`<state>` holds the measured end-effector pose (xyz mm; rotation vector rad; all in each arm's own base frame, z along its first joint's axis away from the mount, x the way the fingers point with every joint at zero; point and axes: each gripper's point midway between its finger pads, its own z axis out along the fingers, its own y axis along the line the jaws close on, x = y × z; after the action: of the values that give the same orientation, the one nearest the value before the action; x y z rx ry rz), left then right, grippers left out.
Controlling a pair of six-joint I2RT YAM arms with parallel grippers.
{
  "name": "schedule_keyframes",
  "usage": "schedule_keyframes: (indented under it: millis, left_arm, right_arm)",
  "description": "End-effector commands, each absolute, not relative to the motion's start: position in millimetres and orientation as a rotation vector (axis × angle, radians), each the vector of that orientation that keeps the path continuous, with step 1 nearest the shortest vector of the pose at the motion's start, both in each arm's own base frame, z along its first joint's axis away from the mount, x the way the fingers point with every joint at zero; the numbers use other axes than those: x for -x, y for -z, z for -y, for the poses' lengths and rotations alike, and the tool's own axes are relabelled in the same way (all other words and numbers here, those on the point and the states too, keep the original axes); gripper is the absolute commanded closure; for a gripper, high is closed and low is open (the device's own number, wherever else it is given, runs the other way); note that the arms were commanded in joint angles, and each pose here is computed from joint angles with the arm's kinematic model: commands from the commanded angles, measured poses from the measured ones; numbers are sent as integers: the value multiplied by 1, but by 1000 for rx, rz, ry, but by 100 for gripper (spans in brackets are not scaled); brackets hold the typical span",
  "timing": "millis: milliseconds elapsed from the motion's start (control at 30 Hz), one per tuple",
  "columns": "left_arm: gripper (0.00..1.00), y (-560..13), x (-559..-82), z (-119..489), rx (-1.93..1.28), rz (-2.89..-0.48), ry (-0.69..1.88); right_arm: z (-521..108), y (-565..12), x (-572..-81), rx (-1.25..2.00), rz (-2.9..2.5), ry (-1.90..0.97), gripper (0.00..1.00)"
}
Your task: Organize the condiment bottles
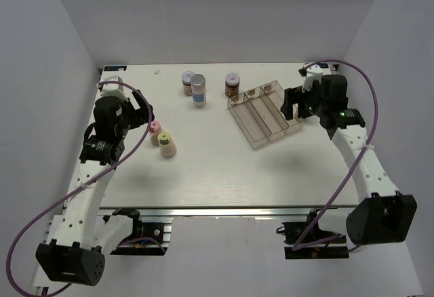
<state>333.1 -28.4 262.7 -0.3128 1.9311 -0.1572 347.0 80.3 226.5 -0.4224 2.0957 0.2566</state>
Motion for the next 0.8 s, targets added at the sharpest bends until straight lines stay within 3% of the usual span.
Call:
schedule_keyframes:
  millis: [0, 233, 367, 433, 467, 500, 533, 567, 600, 667, 700, 733, 767]
  left_arm:
    - [2, -318, -307, 67, 105, -1835, 387]
    - [2, -311, -299, 67, 112, -1845, 397]
    - [4, -307, -296, 68, 113, -1867, 405]
    - [24, -304, -295, 68, 121, -1888, 402]
    - [40, -299, -292, 64, 143, -1918, 379]
    - [70, -295, -290, 61, 179, -1936, 370]
    - [82, -293, -288, 57, 203, -1950, 354]
    - [87, -283, -284, 46, 263, -1980, 293]
    - [88, -280, -281, 41, 315, -1987, 279]
    - [59, -272, -271, 23, 416, -2004, 188]
    - [42, -269, -267, 20, 456, -2009, 175]
    - [23, -268, -264, 15, 480, -2006, 154]
    - [18, -263, -258, 12, 497, -2027, 130]
  right_arm:
    - [-100, -246, -357, 450, -2073, -368, 11]
    - [-119, -255, -351, 617, -1979, -457, 11]
    - [-138, -248, -336, 967, -1843, -513, 11]
    - [-153, -248, -325, 1060, -1793, -586, 11]
    - [-165, -247, -321, 1129, -1749, -608, 11]
    - [-178, -250, -312, 1180, -1689, -672, 11]
    - [-189, -251, -309, 1203, -1658, -688, 11]
    - [-215, -245, -293, 1285, -1615, -726, 11]
    - [-227, -243, -292, 1342, -1568, -688, 11]
    - [-268, -226, -261, 1477, -1498, -713, 21]
    - [-280, -226, -264, 1472, -1465, -685, 33]
    - [-293, -222, -259, 1470, -1454, -702, 65]
    - [-312, -217, -246, 1481, -1434, -737, 80]
